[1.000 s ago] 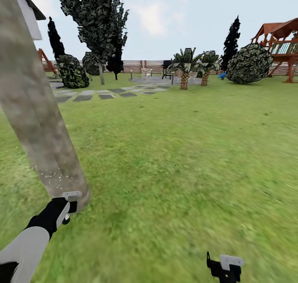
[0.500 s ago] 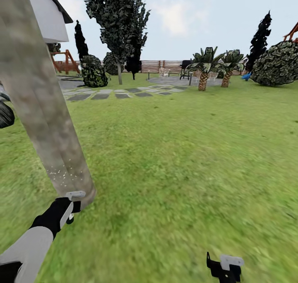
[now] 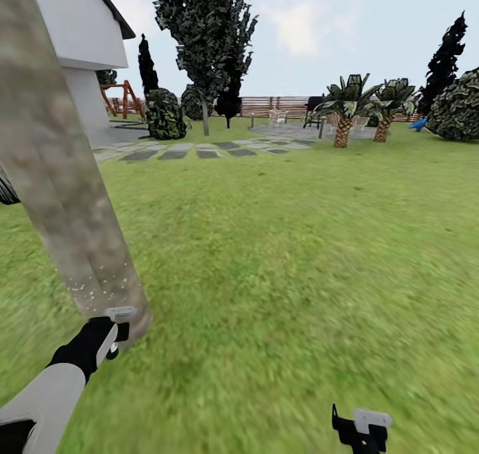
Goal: In the garden, pick up the pesticide atomizer on the floor and spray pesticide onto both trees until each tree trunk is fully covered.
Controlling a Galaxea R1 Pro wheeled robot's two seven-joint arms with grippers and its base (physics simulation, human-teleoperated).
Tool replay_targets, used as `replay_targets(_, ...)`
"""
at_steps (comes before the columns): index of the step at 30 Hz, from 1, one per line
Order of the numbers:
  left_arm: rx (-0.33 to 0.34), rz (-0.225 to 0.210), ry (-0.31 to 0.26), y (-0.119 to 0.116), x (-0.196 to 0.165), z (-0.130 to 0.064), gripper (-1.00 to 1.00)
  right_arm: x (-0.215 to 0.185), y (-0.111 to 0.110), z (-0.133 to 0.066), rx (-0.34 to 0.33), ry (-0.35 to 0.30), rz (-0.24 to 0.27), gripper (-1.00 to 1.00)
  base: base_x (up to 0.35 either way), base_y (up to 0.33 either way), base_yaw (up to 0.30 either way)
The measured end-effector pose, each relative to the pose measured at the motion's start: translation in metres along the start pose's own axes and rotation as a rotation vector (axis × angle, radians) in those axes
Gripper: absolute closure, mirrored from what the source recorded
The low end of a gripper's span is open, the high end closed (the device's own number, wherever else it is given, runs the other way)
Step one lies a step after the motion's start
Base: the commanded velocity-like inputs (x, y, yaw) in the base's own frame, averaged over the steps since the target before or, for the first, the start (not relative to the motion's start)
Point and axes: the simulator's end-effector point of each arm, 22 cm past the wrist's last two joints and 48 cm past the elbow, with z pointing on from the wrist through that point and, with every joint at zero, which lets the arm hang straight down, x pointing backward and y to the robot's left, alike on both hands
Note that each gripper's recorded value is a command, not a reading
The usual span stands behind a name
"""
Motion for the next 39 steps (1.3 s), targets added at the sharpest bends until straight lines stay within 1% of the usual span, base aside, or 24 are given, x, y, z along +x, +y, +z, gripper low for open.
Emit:
replay_targets(4,0.0,0.0,0.0,-0.0002,0.0001,0.0,1.0,0.0001,0.0006,-0.0001,-0.001,0.0,0.0,-1.0,0.258,-0.171,0.055)
replay_targets(14,0.0,0.0,0.0,-0.0002,0.0,0.0001,1.0,0.0001,0.001,0.0,-0.001,0.0,0.001,-1.0,0.172,-0.226,0.264)
replay_targets(17,0.001,0.0,-0.001,-0.0004,-0.0002,0.0001,1.0,0.0002,0.0012,0.0,-0.001,0.001,0.001,-1.0,0.038,-0.273,0.246)
replay_targets(26,0.0,0.0,-0.001,-0.0005,-0.0004,0.0001,1.0,0.0003,0.001,0.0,-0.001,0.001,0.001,-1.0,0.002,-0.277,0.028)
replay_targets(36,0.0,0.0,-0.001,-0.0002,-0.0004,0.0001,1.0,0.0002,0.0011,0.0,-0.001,0.001,0.001,-1.0,0.009,-0.277,0.26)
replay_targets(39,0.0,0.0,-0.001,-0.0003,-0.0005,0.0,1.0,0.0002,0.0007,0.0,-0.001,0.0,0.001,-1.0,0.093,-0.277,0.102)
